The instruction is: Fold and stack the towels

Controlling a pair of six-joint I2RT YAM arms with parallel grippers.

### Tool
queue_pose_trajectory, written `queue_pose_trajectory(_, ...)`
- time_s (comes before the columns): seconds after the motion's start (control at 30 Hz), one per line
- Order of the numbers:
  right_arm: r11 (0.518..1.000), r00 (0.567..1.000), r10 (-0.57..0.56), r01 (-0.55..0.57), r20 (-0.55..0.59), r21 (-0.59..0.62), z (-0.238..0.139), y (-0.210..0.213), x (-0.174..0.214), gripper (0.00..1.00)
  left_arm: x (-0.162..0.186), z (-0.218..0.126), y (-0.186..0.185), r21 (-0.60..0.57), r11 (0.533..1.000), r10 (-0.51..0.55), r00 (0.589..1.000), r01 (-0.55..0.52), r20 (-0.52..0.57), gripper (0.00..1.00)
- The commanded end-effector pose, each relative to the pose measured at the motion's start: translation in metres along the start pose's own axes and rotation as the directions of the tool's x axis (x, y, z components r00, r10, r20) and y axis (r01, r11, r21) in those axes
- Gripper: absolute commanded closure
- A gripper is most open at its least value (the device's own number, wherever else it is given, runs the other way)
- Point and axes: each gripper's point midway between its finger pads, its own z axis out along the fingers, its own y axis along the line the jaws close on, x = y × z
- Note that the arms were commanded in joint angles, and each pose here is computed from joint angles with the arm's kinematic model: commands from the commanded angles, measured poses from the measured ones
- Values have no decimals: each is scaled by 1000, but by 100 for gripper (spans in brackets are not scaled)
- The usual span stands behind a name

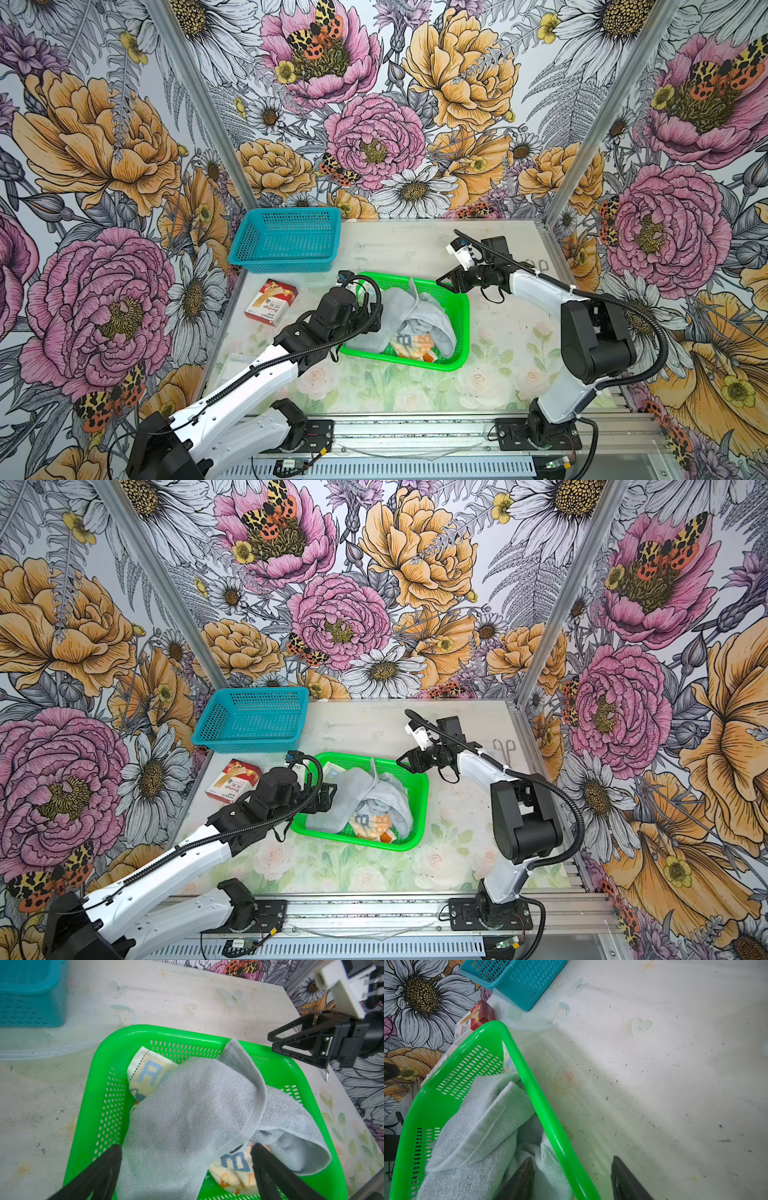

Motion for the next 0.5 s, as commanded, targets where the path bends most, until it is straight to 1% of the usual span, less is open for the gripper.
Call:
queue_pose_trajectory(0.0,999,999,-8,5,-43,-50,5,10,7,38,-6,-5,-1,-5,1000,-9,1000,9,19,2)
queue_pose_trajectory(0.1,1000,997,-19,18,-81,-13,11,8,15,38,-8,-6,-1,-6,1000,-2,1000,2,23,2)
queue_pose_trajectory(0.17,1000,996,-17,16,-86,-15,13,9,17,40,-9,-6,-4,6,1000,-2,1000,2,22,2)
queue_pose_trajectory(0.27,1000,996,-18,20,-92,14,13,6,18,48,-11,-8,-5,7,1000,-4,1000,4,30,2)
queue_pose_trajectory(0.43,993,995,-4,16,-103,117,6,-5,22,66,-12,-11,-3,6,1000,-3,999,3,42,2)
queue_pose_trajectory(0.47,991,995,-4,17,-101,129,4,-5,22,67,-13,-12,-4,7,1000,-2,999,2,46,2)
